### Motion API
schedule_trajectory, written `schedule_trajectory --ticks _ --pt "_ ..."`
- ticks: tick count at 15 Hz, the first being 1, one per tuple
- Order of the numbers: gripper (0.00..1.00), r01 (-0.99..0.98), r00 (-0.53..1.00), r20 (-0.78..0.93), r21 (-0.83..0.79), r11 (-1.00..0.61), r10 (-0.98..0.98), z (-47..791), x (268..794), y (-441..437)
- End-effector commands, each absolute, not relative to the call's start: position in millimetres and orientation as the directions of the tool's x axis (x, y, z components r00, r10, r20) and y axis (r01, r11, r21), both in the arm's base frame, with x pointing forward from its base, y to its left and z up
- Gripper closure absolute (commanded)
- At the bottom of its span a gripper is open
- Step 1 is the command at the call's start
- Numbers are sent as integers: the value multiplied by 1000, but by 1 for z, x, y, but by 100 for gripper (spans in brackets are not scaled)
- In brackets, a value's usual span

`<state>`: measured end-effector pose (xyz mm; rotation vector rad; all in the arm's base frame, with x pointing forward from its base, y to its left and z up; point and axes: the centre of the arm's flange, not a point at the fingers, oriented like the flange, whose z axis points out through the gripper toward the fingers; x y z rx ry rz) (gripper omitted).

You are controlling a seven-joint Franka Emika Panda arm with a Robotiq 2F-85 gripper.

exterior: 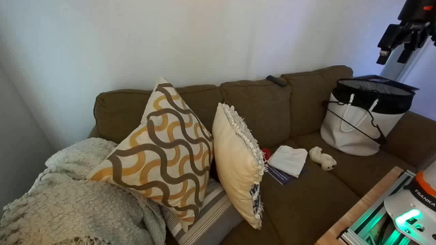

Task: Fold the towel from left to right once

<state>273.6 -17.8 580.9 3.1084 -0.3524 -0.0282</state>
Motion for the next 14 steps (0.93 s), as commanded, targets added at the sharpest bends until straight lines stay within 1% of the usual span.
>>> schedule_trajectory --ticks 1,9,10,13,14 --pt "0 -224 974 -16 15 -975 -224 581 274 -18" --pt "0 -224 974 -16 15 -975 -224 581 274 -18" --pt "0 -221 975 -10 -10 -975 -220 579 275 -16" --pt "0 -194 981 -13 -109 -975 -194 541 291 -15" --pt "0 -179 984 -18 -110 -978 -178 519 297 -11"
